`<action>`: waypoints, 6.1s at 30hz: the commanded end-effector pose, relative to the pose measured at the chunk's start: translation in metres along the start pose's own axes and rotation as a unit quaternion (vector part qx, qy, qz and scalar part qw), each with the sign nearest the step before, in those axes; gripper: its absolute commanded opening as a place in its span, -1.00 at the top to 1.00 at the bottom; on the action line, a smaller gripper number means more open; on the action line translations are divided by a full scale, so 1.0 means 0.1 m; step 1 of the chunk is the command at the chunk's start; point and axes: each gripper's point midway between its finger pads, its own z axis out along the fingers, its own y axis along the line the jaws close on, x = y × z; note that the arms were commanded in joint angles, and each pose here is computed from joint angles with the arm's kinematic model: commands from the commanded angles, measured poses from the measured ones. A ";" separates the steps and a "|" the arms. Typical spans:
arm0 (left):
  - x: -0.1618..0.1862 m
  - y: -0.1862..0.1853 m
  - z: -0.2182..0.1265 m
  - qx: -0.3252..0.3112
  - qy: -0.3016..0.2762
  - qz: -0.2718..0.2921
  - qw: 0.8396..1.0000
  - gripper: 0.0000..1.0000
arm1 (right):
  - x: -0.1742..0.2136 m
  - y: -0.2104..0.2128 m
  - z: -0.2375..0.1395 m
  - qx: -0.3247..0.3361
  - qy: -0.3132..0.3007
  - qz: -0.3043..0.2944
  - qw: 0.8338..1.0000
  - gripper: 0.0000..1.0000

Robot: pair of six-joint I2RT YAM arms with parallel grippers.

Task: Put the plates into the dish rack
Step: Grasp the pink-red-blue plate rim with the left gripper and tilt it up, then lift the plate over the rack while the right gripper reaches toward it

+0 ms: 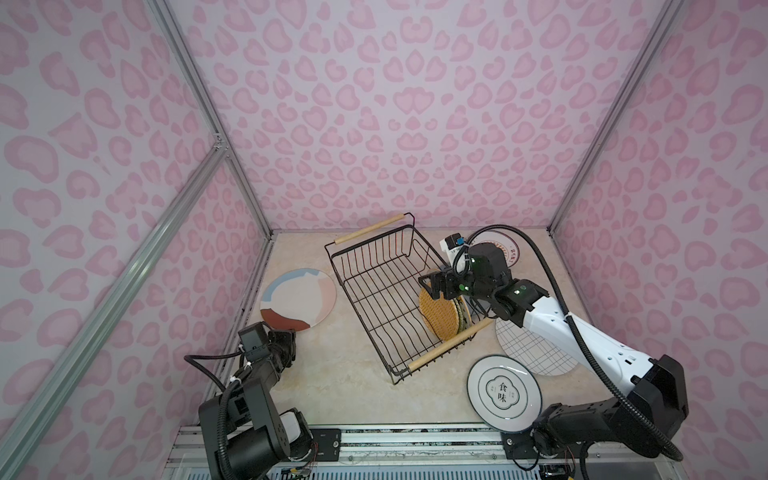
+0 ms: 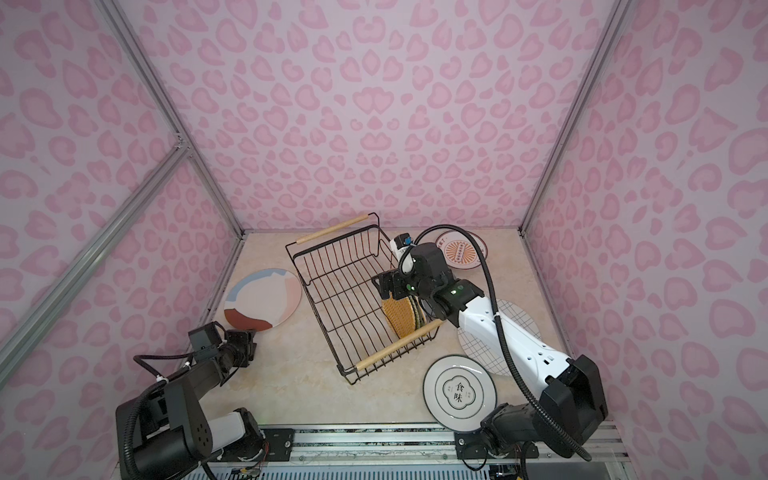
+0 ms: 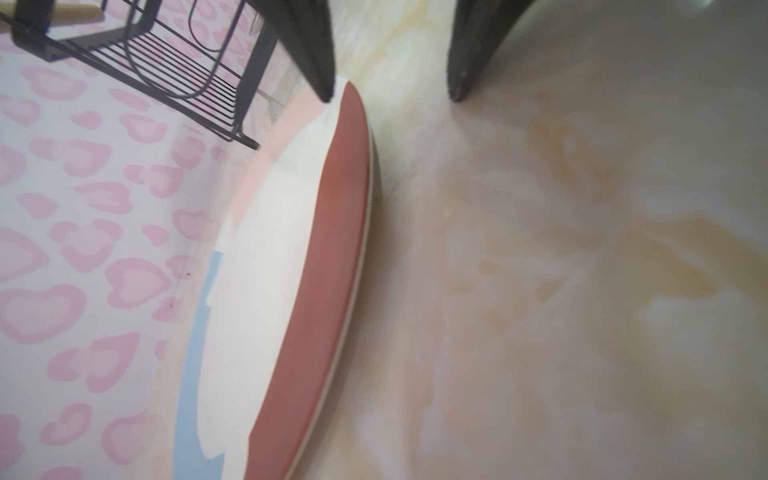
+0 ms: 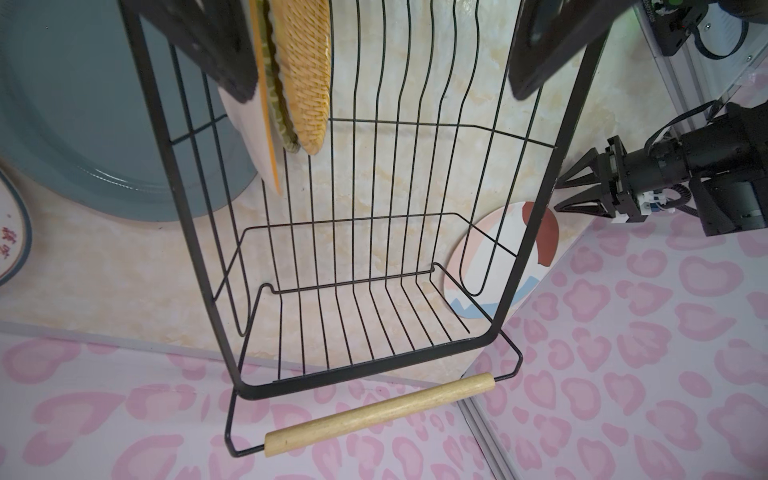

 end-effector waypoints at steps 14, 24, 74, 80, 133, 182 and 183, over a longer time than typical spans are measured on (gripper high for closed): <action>-0.56 -0.24 0.14 -0.033 0.006 0.074 0.997 -0.99 | 0.04 0.17 0.07 -0.023 0.011 -0.009 1.000 -0.89; -0.87 -0.17 0.39 -0.086 0.072 0.177 0.978 -0.96 | 0.06 0.22 0.02 -0.040 0.003 -0.009 0.999 -0.89; -0.42 -0.94 0.48 0.080 0.174 0.191 0.963 -0.07 | 0.11 0.14 0.00 -0.047 -0.004 0.004 0.999 -0.89; -0.44 -0.90 0.49 0.070 0.167 0.184 0.966 0.54 | 0.11 0.15 0.00 -0.050 -0.003 0.006 0.999 -0.89; -0.49 -1.81 -1.54 0.012 -0.125 0.292 0.948 0.92 | -0.32 0.86 -0.20 -0.203 -0.037 0.027 0.978 -0.96; 2.14 -3.58 -2.44 0.469 0.239 0.412 0.744 0.92 | -1.22 0.28 -0.98 -0.231 -0.176 0.184 0.939 -0.95; 2.17 -3.54 -2.41 0.468 0.245 0.412 0.742 0.92 | -1.24 0.27 -0.97 -0.236 -0.179 0.189 0.936 -0.93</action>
